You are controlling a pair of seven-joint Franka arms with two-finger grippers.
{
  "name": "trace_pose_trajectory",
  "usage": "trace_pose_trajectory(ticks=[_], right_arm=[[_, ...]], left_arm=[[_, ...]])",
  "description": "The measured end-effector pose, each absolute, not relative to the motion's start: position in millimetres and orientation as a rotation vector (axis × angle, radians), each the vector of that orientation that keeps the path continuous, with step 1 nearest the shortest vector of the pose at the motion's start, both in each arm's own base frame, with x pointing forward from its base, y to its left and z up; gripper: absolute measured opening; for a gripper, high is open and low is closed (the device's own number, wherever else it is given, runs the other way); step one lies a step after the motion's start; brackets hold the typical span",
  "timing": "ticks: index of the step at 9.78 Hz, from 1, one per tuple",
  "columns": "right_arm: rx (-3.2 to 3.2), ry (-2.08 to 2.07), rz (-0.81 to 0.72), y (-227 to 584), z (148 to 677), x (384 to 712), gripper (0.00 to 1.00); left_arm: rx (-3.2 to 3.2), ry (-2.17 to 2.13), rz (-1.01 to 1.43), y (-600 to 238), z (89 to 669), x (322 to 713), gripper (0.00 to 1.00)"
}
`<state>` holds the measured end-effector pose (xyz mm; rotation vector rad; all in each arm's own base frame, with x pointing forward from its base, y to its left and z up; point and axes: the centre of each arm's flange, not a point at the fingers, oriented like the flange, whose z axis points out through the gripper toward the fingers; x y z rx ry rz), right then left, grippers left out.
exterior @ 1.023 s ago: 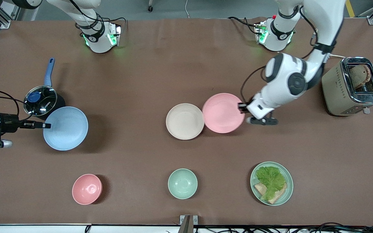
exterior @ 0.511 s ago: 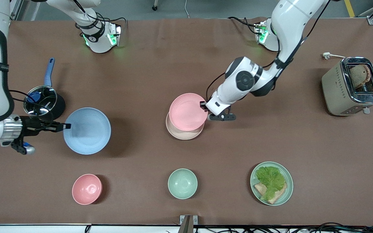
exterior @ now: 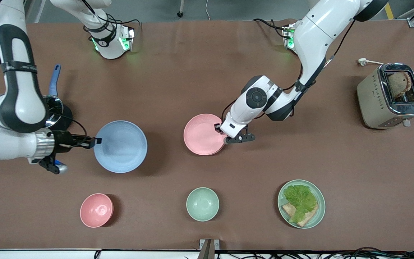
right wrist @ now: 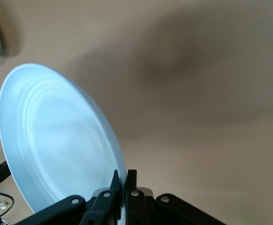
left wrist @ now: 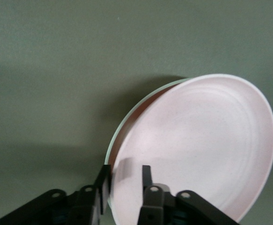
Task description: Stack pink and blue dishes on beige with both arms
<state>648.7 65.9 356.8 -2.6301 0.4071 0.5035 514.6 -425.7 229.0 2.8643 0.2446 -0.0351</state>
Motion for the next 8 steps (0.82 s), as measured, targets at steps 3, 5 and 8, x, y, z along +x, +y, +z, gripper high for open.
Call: trace_pose_trajectory(ticks=[3,5,8], right_arm=[[-2.629,0.418,0.494,142.5,342.0,627.0,0.05],[-2.629,0.432,0.471,201.3,324.1,602.3,0.05],[-2.617,0.464,0.299,289.8,287.8,554.3,0.05]], left_arm=[[2.931,0.121,0.066,-407.0,283.9,527.7,0.83],[3.089,-0.045,0.077,-345.5,350.2,538.0,1.00],[3.238,-0.210,0.124,-232.3,452.6,548.2,1.00]])
